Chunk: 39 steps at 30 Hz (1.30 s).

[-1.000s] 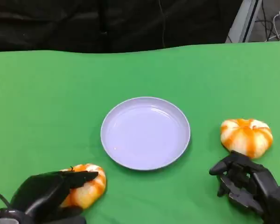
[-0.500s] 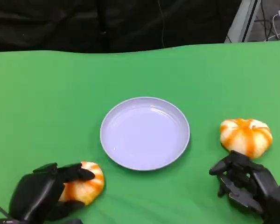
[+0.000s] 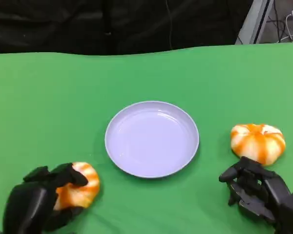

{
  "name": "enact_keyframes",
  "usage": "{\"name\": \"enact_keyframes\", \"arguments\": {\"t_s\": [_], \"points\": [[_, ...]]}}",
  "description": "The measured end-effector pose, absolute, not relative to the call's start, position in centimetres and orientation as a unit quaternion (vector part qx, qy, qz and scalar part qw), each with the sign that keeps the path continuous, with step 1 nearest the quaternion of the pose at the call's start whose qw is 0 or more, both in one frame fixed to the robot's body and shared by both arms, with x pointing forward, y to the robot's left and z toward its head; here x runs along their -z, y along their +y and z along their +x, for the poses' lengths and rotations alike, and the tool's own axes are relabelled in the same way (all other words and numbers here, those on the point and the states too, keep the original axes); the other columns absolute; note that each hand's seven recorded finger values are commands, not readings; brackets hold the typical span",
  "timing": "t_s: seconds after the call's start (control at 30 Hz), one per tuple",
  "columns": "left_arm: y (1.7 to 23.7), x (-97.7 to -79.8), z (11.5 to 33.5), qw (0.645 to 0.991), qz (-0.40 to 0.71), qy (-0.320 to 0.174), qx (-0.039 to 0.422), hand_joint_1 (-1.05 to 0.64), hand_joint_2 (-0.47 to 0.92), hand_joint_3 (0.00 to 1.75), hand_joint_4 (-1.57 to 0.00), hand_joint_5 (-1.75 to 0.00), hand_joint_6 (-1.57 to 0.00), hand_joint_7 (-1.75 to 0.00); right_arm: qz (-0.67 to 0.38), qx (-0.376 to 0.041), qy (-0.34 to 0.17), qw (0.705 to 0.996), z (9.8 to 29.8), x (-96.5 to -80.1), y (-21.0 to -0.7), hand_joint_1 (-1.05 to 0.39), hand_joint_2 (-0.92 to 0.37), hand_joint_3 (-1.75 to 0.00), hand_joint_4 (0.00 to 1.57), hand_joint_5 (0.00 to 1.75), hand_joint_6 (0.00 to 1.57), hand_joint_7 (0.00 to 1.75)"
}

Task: Grasp the bread from the table and place it into the plate.

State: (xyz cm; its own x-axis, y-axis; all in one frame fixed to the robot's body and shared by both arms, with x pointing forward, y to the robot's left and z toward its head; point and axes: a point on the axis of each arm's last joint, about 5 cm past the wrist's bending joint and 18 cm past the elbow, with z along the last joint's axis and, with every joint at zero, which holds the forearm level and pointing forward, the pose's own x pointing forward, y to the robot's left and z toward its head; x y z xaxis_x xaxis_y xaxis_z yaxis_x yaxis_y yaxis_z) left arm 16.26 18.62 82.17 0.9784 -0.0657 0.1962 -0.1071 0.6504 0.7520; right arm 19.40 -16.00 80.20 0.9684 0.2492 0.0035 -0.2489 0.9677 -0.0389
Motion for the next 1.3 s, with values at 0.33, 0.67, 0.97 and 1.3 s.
{"name": "enact_keyframes", "arguments": {"t_s": [0.33, 0.67, 0.97, 1.3], "points": [[18.7, -82.2, 16.2, 0.901, 0.419, -0.113, -0.017, -0.02, 0.46, 1.08, -0.78, -1.71, -0.86, -1.28, -0.019, -0.124, -0.004, 0.992, 19.4, -80.2, -16.0, -0.24, -0.92, -0.49, 0.60, 1.75, 0.68, 1.22], [18.9, -83.3, 16.2, 0.896, 0.415, -0.150, -0.043, -0.01, 0.42, 1.12, -0.82, -1.70, -0.89, -1.29, -0.018, -0.125, -0.004, 0.992, 19.5, -80.2, -15.9, -0.25, -0.92, -0.49, 0.60, 1.75, 0.68, 1.23], [19.0, -83.3, 16.1, 0.895, 0.417, -0.152, -0.046, -0.01, 0.41, 1.14, -0.82, -1.69, -0.89, -1.29, -0.018, -0.125, -0.003, 0.992, 19.6, -80.2, -15.9, -0.25, -0.92, -0.48, 0.60, 1.75, 0.67, 1.23], [19.0, -83.3, 16.0, 0.894, 0.419, -0.152, -0.046, -0.01, 0.41, 1.14, -0.83, -1.67, -0.91, -1.26, -0.018, -0.126, -0.003, 0.992, 19.6, -80.2, -15.9, -0.25, -0.92, -0.48, 0.60, 1.75, 0.67, 1.23]]}}
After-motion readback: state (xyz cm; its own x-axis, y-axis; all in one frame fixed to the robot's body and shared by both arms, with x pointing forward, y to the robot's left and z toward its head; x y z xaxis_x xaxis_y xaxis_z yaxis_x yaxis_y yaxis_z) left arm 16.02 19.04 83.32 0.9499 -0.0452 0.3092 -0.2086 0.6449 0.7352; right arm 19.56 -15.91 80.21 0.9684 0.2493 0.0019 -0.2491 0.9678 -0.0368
